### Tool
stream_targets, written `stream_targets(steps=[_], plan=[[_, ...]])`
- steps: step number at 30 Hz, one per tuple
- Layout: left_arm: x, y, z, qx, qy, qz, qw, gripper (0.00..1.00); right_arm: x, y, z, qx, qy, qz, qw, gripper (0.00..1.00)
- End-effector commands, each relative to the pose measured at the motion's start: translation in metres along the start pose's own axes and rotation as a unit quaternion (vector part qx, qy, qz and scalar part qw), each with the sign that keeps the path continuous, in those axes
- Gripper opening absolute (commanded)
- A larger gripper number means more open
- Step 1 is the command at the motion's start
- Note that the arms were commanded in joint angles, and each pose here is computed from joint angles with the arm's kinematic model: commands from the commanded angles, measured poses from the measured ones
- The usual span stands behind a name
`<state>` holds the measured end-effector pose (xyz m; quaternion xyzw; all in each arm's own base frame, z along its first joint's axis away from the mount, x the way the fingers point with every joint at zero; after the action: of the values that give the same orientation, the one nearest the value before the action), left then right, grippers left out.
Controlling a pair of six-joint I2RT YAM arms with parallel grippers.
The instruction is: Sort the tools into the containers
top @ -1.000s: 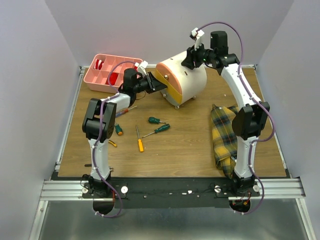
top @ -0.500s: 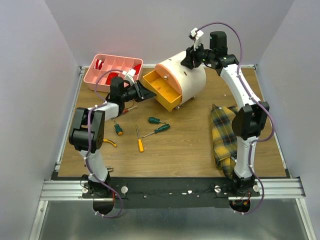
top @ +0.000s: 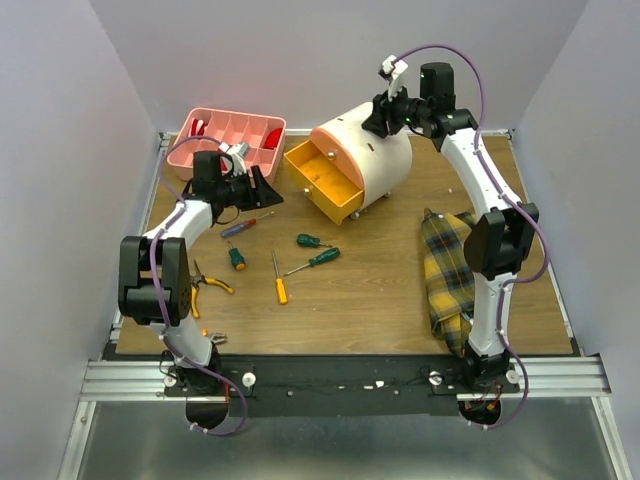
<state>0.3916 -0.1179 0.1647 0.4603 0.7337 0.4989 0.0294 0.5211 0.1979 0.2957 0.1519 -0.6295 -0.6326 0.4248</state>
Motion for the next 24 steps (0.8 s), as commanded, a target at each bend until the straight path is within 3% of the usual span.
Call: stream_targets(steps=[1,2,5,6,9,15,24], plan=[[0.033,-0.024,0.025,-0.152,0.057,0.131,0.978,0.64,-0.013,-0.054,-0.008,-0.034,-0.014,0.081,0.996,0.52],[0.036,-0.026,0.034,-0.236,0.046,0.155,0.958,0.64,-0.014,-0.054,-0.008,-0.034,-0.014,0.082,0.996,0.52],[0.043,-0.034,0.049,-0.311,0.031,0.222,0.923,0.62,-0.014,-0.055,-0.008,-0.037,-0.014,0.083,0.996,0.52],[0.044,-0.034,0.056,-0.361,0.017,0.237,0.902,0.61,-0.015,-0.057,-0.008,-0.038,-0.013,0.085,0.996,0.52],[0.043,-0.039,0.07,-0.405,0.005,0.278,0.871,0.61,-0.014,-0.059,-0.008,-0.041,-0.013,0.086,0.995,0.52],[0.036,-0.051,0.093,-0.406,-0.016,0.341,0.848,0.59,-0.011,-0.058,-0.007,-0.036,-0.017,0.087,0.995,0.52],[0.022,-0.066,0.113,-0.398,-0.006,0.356,0.846,0.56,-0.01,-0.061,-0.008,-0.036,-0.021,0.091,0.995,0.52]])
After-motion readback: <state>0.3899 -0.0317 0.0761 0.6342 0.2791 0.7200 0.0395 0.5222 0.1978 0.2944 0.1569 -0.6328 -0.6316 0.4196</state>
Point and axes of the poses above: each gripper's point midway between its finger pads, its own x axis back along the fingers, its own z axis along the line the jaws close on, y = z × x, the point moved 5 cm from there along x, back along the fingers, and after that the axes turned 13 degrees about -x, right-handed, at the moved point
